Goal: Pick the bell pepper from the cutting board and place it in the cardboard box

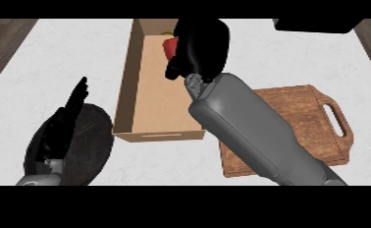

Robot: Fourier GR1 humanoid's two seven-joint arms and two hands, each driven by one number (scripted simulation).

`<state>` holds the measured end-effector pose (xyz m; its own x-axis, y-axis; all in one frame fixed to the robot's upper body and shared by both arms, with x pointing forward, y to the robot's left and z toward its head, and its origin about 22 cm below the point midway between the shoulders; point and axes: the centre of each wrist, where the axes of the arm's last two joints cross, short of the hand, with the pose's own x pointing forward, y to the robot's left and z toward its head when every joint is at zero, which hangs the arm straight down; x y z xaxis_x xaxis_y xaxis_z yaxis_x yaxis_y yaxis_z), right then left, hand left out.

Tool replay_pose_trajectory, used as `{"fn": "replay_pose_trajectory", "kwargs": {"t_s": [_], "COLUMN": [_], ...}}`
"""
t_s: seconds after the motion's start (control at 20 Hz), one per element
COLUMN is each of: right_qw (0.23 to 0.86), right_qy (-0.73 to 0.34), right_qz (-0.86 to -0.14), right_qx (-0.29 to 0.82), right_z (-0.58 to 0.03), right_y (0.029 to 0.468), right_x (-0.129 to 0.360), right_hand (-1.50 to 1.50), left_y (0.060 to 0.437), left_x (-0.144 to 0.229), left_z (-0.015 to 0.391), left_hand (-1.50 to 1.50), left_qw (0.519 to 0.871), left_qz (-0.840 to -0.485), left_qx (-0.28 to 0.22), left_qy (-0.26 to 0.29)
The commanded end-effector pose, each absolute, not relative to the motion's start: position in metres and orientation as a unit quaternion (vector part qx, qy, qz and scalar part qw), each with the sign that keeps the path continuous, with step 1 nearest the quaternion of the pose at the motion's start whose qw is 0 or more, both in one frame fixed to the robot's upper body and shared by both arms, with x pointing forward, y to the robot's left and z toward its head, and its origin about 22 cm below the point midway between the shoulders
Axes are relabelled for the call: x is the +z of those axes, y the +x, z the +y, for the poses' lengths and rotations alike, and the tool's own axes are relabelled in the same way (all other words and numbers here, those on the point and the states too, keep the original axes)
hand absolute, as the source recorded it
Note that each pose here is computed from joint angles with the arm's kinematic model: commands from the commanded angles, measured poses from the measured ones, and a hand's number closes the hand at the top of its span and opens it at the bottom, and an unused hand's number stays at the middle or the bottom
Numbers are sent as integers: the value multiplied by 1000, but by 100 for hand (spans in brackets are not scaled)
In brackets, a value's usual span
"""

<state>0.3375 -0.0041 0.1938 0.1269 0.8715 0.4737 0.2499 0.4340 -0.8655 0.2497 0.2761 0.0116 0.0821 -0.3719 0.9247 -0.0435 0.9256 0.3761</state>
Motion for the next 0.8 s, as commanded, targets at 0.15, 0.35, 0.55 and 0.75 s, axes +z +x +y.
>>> {"fn": "replay_pose_trajectory", "kwargs": {"t_s": [0.15,0.35,0.55,0.75], "right_qw": [675,699,691,675], "right_qy": [-462,-450,-440,-421], "right_qz": [-531,-528,-551,-601], "right_qx": [219,173,158,77], "right_z": [1,-15,-19,-23], "right_y": [375,396,402,412], "right_x": [168,146,126,137], "right_hand": [150,-150,-150,-150], "left_y": [255,272,280,264], "left_x": [1,26,31,12], "left_z": [252,274,265,265], "left_hand": [0,0,0,0], "left_qw": [714,711,705,716], "left_qz": [-673,-674,-682,-672], "left_qx": [-115,-124,-125,-119], "left_qy": [152,154,148,144]}}
